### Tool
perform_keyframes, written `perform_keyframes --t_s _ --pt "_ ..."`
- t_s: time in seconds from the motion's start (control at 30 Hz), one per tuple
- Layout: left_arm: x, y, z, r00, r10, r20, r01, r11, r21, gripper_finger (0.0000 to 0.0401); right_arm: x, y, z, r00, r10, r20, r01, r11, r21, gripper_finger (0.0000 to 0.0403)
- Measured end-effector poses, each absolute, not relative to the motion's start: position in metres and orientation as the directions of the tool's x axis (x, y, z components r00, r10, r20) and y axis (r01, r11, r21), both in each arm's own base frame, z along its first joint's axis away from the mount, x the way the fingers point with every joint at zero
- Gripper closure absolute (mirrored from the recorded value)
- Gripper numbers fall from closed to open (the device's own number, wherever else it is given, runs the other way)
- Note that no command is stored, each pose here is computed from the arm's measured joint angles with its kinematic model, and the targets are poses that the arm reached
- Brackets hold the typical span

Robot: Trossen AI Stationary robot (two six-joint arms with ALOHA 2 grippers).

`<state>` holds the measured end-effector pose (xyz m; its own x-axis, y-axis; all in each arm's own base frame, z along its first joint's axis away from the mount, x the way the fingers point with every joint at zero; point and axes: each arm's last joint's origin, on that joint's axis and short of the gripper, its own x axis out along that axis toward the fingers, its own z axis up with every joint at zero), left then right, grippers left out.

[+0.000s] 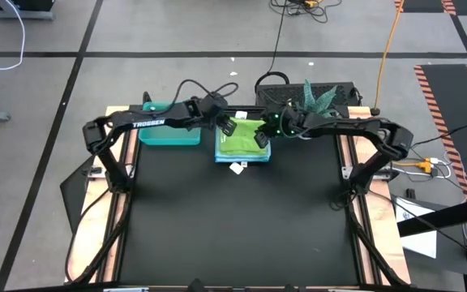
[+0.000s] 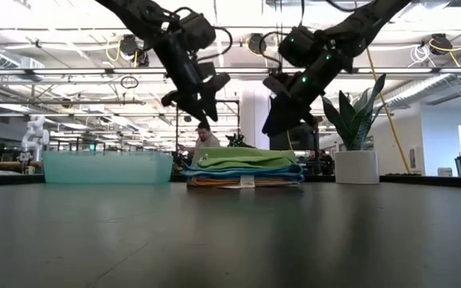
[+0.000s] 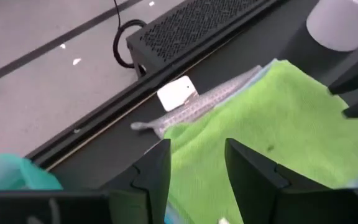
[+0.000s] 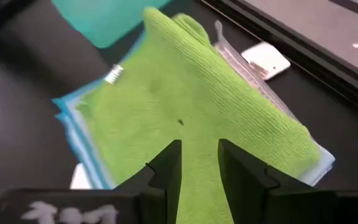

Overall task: Fold microfiber towels
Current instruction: Stack the folded green microfiber towel on top of the folded light blue microfiber towel

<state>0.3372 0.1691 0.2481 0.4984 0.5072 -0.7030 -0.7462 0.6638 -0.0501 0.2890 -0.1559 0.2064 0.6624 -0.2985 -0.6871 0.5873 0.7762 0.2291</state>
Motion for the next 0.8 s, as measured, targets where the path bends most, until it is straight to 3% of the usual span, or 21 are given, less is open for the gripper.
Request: perform_keyframes --t_s 0.3,0.6,0.8 --pt "0.357 0.183 0.210 0.516 0.477 -0.712 -0.726 0.685 -0.067 0.0247 0.292 -0.174 0.179 0.613 -0.308 -0.728 0.636 0.739 0.222 0.0307" --pt "0.364 0.189 0.169 0.451 0.430 -0.782 -0.734 0.677 -0.051 0.0247 0.285 -0.187 0.171 0.582 -0.324 -0.746 0.682 0.694 0.231 0.0307" --pt "0.366 0.186 0.162 0.447 0.396 -0.802 -0.735 0.674 -0.076 0.0247 0.290 -0.185 0.156 0.572 -0.275 -0.773 0.682 0.683 0.262 0.0307"
